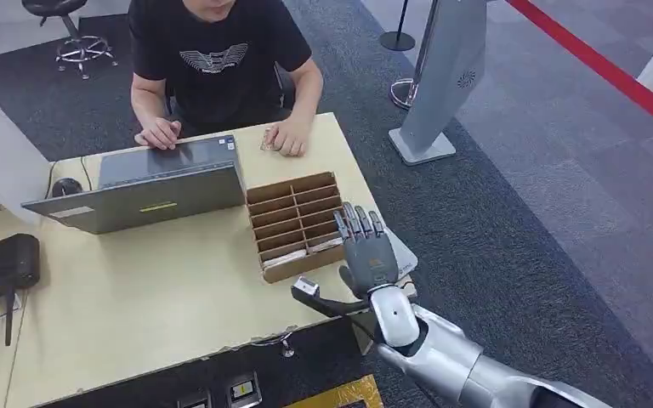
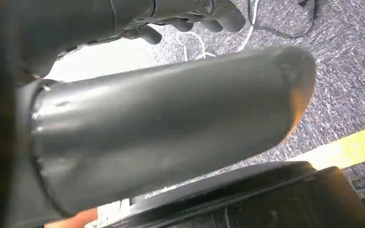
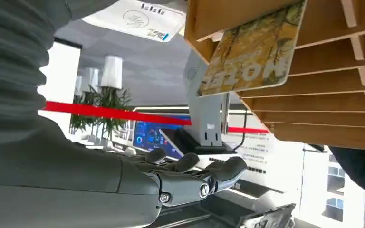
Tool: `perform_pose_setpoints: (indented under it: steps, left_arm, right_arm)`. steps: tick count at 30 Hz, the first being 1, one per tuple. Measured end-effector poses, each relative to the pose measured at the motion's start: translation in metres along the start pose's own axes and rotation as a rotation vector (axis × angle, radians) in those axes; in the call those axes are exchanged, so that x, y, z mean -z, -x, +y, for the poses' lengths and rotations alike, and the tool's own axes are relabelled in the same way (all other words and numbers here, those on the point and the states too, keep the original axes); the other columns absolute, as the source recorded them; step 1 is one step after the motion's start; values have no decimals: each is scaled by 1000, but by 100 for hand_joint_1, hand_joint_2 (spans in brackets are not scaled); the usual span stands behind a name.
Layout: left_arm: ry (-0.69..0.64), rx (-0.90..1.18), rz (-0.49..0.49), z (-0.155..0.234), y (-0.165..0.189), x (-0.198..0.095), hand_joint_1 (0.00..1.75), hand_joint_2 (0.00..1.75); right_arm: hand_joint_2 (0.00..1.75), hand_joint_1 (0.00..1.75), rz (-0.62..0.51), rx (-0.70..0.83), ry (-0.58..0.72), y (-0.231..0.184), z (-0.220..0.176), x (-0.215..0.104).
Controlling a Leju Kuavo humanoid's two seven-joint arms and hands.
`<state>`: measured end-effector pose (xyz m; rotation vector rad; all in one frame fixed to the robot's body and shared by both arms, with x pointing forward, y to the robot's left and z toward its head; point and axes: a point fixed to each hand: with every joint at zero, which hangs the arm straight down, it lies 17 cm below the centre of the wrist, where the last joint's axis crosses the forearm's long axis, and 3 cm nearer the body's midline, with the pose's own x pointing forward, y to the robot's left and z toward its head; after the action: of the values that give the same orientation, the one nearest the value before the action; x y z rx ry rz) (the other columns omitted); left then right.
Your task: Pass the card to the sensor for recognition and then transmit it.
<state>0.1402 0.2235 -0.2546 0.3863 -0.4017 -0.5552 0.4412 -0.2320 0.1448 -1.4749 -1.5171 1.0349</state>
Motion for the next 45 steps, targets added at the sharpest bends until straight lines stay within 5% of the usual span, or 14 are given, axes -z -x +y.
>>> perform_pose_setpoints:
  steps: [15, 17, 27, 45]
  left_arm:
    - [4, 3, -2, -1, 0, 0, 0, 0]
    - [5, 3, -2, -1, 0, 0, 0, 0]
    - [3, 4, -3, 0, 0, 0, 0, 0]
    - [3, 2, -7, -2, -3, -1, 0, 0]
  right_arm:
    - [175, 33, -19, 83, 35, -11, -17, 4]
    - [175, 58, -21, 87, 32, -11, -16, 4]
    - [175, 70, -22, 125, 23, -18, -16, 6]
    - [175, 73, 5, 151, -26, -16, 3, 7]
